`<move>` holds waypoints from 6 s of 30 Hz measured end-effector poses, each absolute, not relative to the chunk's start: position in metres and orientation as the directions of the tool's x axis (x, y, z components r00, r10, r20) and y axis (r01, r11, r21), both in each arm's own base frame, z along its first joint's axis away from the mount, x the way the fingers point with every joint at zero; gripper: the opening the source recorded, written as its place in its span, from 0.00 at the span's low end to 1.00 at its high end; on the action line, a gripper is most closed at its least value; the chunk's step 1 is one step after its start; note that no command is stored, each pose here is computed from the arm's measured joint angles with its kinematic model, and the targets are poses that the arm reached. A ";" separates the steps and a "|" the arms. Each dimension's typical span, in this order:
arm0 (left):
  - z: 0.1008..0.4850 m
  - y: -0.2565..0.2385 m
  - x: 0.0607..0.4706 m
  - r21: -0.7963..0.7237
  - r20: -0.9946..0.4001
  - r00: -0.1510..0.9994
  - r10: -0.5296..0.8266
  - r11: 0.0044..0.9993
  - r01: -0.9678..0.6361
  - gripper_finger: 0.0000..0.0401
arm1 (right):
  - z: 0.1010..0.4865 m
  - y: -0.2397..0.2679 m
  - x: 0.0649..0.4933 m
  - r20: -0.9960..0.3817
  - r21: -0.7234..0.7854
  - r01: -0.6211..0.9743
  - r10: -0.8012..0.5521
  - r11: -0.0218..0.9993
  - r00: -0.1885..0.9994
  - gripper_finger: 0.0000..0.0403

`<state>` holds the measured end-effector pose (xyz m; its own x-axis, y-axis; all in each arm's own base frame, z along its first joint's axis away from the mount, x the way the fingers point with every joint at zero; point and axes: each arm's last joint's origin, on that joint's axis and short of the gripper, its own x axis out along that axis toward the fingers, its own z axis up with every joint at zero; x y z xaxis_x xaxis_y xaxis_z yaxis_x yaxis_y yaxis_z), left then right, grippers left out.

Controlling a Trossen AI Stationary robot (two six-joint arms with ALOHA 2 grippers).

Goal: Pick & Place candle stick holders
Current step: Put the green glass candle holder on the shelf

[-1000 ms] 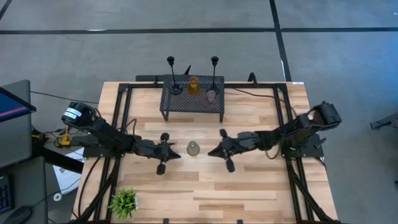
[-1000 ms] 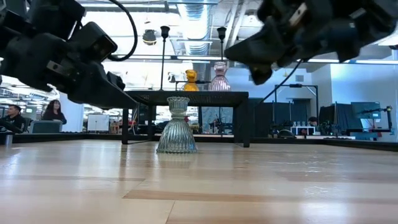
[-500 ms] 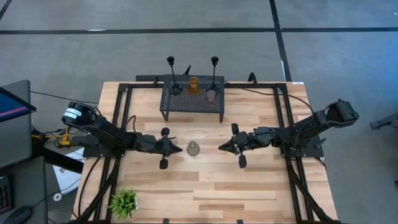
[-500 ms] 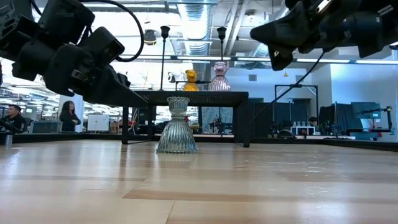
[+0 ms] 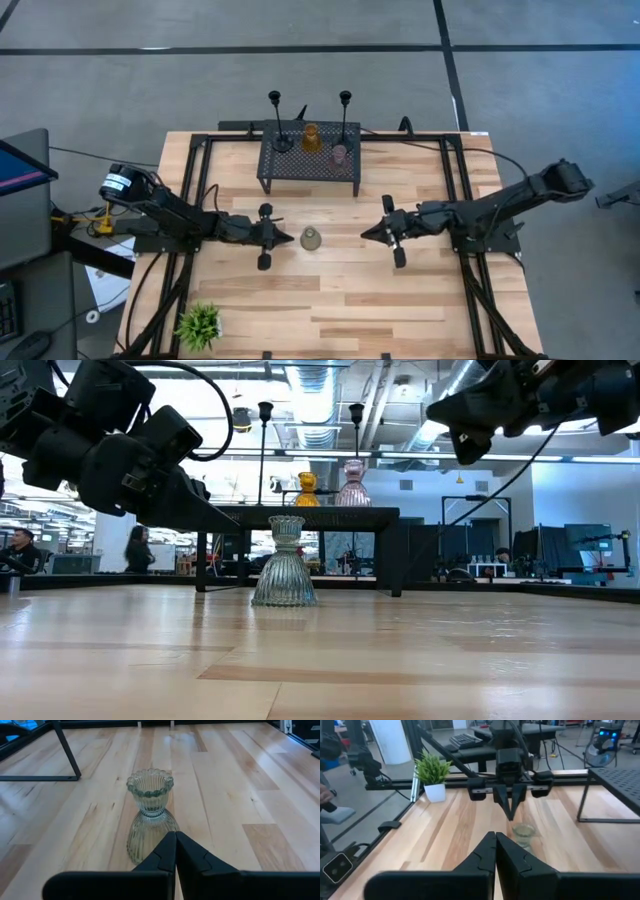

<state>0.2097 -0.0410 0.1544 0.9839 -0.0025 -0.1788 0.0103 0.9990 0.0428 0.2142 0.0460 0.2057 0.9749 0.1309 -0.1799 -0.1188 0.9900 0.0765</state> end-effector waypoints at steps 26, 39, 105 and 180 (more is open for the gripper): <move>0.154 -0.041 0.210 0.031 -0.179 0.984 -0.005 0.999 0.011 0.01 | 0.222 0.072 0.176 -0.191 -0.089 -0.040 0.022 0.995 0.981 0.00; 0.154 -0.041 0.210 0.037 -0.186 0.982 -0.002 0.999 0.009 0.01 | 0.213 0.063 0.176 -0.293 -0.090 -0.060 0.031 0.994 0.956 0.00; 0.157 -0.032 0.212 -0.076 -0.147 0.987 0.063 0.994 -0.074 0.71 | 0.177 0.027 0.138 -0.007 0.026 -0.048 0.048 0.998 0.999 0.00; 0.145 -0.027 0.305 -0.082 -0.171 0.982 0.082 0.992 -0.097 0.71 | 0.177 0.027 0.138 -0.013 0.043 -0.034 0.034 0.999 0.999 0.00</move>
<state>0.3052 -0.0268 0.1451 0.9818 0.0819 -0.1714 -0.0971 0.9919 -0.0821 0.1381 0.0268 0.1770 0.9993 0.0343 -0.0134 -0.0337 0.9985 0.0429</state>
